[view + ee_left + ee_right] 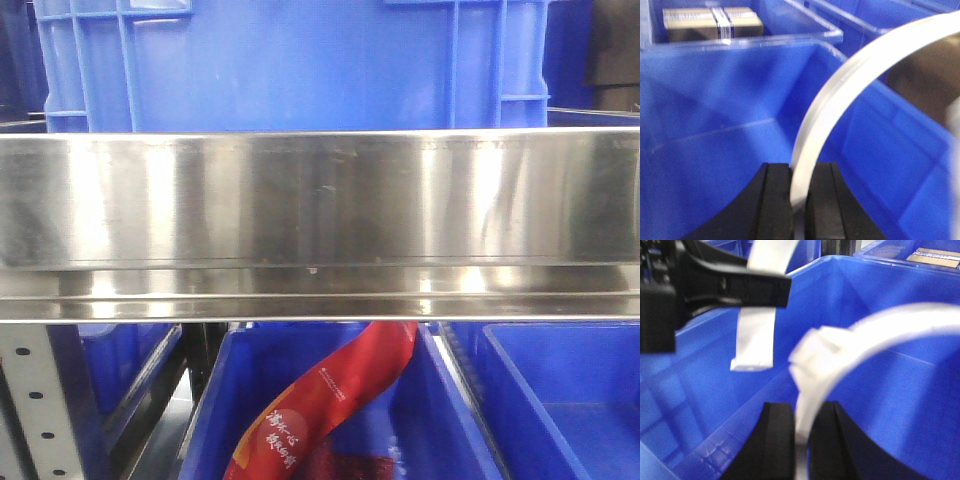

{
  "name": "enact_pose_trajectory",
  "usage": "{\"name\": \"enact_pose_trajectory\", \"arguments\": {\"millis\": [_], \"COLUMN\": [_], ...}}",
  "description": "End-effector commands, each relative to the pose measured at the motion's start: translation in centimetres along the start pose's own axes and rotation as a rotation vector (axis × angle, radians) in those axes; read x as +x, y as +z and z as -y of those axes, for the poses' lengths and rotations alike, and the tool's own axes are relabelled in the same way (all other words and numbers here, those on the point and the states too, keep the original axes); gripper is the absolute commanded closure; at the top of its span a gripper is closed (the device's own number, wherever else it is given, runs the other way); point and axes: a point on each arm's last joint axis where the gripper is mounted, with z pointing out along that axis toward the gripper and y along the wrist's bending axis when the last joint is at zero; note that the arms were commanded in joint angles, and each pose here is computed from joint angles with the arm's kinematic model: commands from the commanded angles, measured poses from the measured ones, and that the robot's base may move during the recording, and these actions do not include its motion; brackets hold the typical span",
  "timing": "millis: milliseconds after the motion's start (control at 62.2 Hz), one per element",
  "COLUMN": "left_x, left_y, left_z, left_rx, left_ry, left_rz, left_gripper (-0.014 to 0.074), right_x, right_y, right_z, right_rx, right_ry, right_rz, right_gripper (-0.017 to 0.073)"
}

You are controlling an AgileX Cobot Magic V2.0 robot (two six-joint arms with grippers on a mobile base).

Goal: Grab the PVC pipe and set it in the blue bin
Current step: 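Lower both arcs into the blue bin and open both grippers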

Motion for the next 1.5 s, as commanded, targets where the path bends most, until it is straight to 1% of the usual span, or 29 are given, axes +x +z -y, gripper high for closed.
{"name": "enact_pose_trajectory", "arguments": {"millis": [0, 64, 209, 306, 354, 434, 531, 643, 692, 772, 885, 917, 981, 1013, 1029, 1110, 1206, 1319, 1399, 1480], "left_x": [-0.3, -0.2, 0.1, 0.4, 0.4, 0.5, 0.4, -0.3, -0.7, -1.2, -1.8, -2.1, -2.5, -2.7, -2.8, -3.3, -3.5, -3.3, -2.8, -2.0], "left_y": [-0.2, -0.2, -0.2, -0.2, -0.2, -0.3, -1.0, -2.4, -3.1, -4.3, -6.0, -6.7, -7.8, -8.5, -9.0, -10.5, -12.6, -14.5, -15.6, -16.2], "left_z": [0.3, 0.3, 0.2, 0.2, 0.2, 0.2, 0.3, 0.4, 0.5, 0.7, 0.8, 0.9, 1.0, 1.0, 1.1, 1.2, 1.3, 1.4, 1.4, 1.3], "left_rx": [0.011, 0.010, 0.007, 0.005, 0.004, 0.003, 0.004, 0.009, 0.012, 0.016, 0.021, 0.022, 0.026, 0.025, 0.027, 0.030, 0.034, 0.033, 0.030, 0.029], "left_ry": [-0.010, -0.009, -0.009, -0.009, -0.009, -0.009, -0.008, -0.006, -0.006, -0.004, -0.001, 0.002, 0.003, 0.007, 0.007, 0.011, 0.013, 0.017, 0.020, 0.019], "left_rz": [0.013, -0.003, -0.041, -0.067, -0.072, -0.087, -0.092, -0.061, -0.042, -0.017, 0.018, 0.035, 0.059, 0.075, 0.084, 0.113, 0.129, 0.106, 0.083, 0.072], "left_gripper": [0.0615, 0.0515, 0.0293, 0.0226, 0.0218, 0.0228, 0.0245, 0.0279, 0.0295, 0.0337, 0.0465, 0.0532, 0.0635, 0.0690, 0.0708, 0.0704, 0.0704, 0.0704, 0.0704, 0.0704], "right_x": [-0.6, -0.6, -0.6, -0.4, -0.4, -0.7, -1.6, -2.8, -3.3, -3.8, -4.4, -4.5, -4.8, -5.0, -5.0, -5.3, -5.2, -4.7, -4.0, -3.4], "right_y": [-0.4, -0.4, -0.4, -0.4, -0.4, -1.0, -2.6, -5.1, -6.2, -7.9, -9.8, -10.3, -11.2, -11.6, -11.7, -12.9, -14.1, -14.8, -15.3, -15.9], "right_z": [-0.1, -0.1, -0.1, -0.1, -0.1, -0.1, 0.0, 0.0, 0.0, -0.1, -0.1, -0.1, -0.2, -0.2, -0.2, -0.2, -0.2, 0.0, 0.1, 0.0], "right_rx": [-0.005, -0.005, -0.005, -0.003, -0.003, 0.001, 0.014, 0.025, 0.028, 0.025, 0.022, 0.021, 0.018, 0.016, 0.015, 0.012, 0.016, 0.029, 0.030, 0.014], "right_ry": [-0.005, -0.004, -0.003, -0.003, -0.003, -0.014, -0.053, -0.089, -0.100, -0.099, -0.097, -0.097, -0.096, -0.096, -0.096, -0.096, -0.094, -0.090, -0.070, -0.045], "right_rz": [0.029, 0.029, 0.024, 0.008, 0.003, 0.019, 0.068, 0.145, 0.177, 0.215, 0.259, 0.272, 0.302, 0.321, 0.327, 0.361, 0.356, 0.295, 0.223, 0.197], "right_gripper": [0.0349, 0.0318, 0.0314, 0.0315, 0.0315, 0.0315, 0.0315, 0.0317, 0.0337, 0.0398, 0.0562, 0.0603, 0.0699, 0.0730, 0.0727, 0.0727, 0.0727, 0.0727, 0.0727, 0.0727]}}
